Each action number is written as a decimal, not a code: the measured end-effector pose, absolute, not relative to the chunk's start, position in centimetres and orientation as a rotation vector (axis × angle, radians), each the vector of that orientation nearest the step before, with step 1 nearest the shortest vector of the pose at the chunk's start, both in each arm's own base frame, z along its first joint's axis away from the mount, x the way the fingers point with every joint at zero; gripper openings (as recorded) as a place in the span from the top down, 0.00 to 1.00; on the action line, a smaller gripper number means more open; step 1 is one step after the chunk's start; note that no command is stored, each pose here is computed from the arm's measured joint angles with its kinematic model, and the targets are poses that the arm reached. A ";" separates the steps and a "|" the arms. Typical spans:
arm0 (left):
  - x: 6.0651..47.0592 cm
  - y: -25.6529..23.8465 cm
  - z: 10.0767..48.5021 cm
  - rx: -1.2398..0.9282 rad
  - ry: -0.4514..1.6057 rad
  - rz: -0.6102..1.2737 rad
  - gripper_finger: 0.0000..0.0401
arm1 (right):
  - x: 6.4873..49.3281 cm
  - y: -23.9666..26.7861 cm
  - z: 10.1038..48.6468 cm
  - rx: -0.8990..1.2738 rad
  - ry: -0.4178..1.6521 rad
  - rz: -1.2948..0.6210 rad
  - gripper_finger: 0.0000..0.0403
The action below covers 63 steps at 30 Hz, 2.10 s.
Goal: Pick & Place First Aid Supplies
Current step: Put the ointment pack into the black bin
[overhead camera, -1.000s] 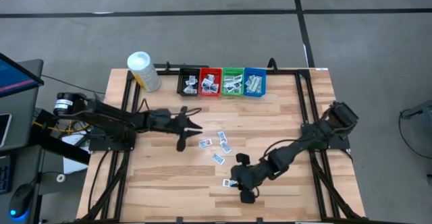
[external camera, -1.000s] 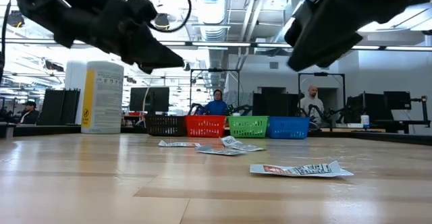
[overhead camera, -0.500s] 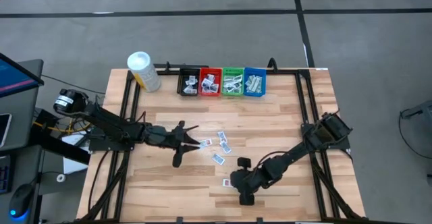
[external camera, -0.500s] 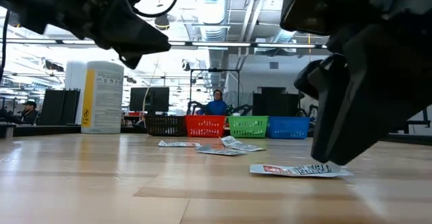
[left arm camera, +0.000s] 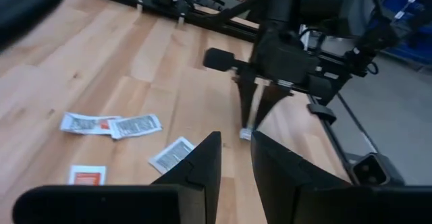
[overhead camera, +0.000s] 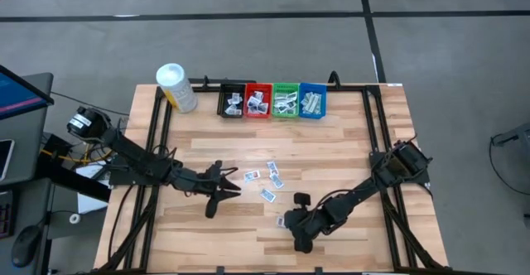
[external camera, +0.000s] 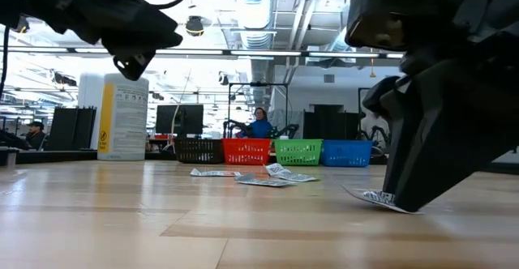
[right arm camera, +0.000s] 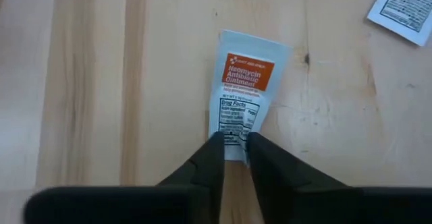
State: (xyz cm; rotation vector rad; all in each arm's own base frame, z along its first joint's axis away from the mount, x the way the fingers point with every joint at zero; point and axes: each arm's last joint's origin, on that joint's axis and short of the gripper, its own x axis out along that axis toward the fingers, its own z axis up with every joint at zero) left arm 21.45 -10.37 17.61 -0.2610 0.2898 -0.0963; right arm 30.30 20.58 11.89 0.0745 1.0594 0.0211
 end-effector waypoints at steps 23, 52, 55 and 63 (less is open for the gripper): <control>21.2 -11.0 17.8 -0.618 0.297 -0.070 0.80 | 35.6 19.1 19.7 0.001 0.774 0.123 0.99; 21.8 -10.0 18.1 -1.246 0.262 0.043 0.80 | 38.8 14.2 22.5 -0.031 0.765 0.016 1.00; 21.8 -10.0 18.1 -1.247 0.261 0.043 0.80 | 38.9 13.8 22.5 -0.029 0.764 0.007 1.00; 21.8 -10.0 18.1 -1.248 0.260 0.041 0.80 | 39.5 12.1 22.5 -0.011 0.764 -0.034 1.00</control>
